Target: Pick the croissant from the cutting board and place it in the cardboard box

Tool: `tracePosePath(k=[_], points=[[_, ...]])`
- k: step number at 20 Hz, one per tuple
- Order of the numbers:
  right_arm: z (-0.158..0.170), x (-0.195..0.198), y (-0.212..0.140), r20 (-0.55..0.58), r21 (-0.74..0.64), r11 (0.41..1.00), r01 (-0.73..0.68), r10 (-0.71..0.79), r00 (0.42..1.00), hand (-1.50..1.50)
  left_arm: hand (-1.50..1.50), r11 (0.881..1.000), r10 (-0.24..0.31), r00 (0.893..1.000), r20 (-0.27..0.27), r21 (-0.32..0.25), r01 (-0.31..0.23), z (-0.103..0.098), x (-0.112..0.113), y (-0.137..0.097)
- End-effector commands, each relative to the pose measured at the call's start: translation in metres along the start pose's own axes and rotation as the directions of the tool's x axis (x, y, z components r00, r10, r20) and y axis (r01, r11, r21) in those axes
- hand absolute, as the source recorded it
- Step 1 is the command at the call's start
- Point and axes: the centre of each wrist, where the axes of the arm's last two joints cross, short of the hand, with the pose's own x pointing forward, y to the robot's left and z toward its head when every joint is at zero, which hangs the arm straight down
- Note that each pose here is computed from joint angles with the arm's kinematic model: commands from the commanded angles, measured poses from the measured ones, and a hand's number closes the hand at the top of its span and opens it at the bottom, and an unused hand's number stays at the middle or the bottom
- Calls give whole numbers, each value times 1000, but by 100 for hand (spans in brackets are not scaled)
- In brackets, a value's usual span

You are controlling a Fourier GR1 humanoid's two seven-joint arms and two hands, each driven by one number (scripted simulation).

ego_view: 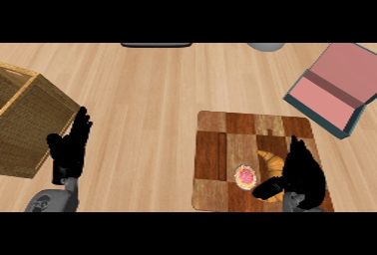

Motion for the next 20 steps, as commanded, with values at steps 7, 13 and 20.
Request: tracePosePath(k=[7,13,20], points=[[-17,1,8,-120,17,1000,4,-2,993,-150,0,1000,1,1000,-10,-3,-1,5,11,15],[-19,-6,19,16,2,1000,-23,23,1000,150,0,1000,6,1000,-5,-5,-6,-7,-4,7],[-22,8,16,18,-120,992,-44,47,999,150,0,1000,6,1000,5,-2,-6,16,6,-14]])
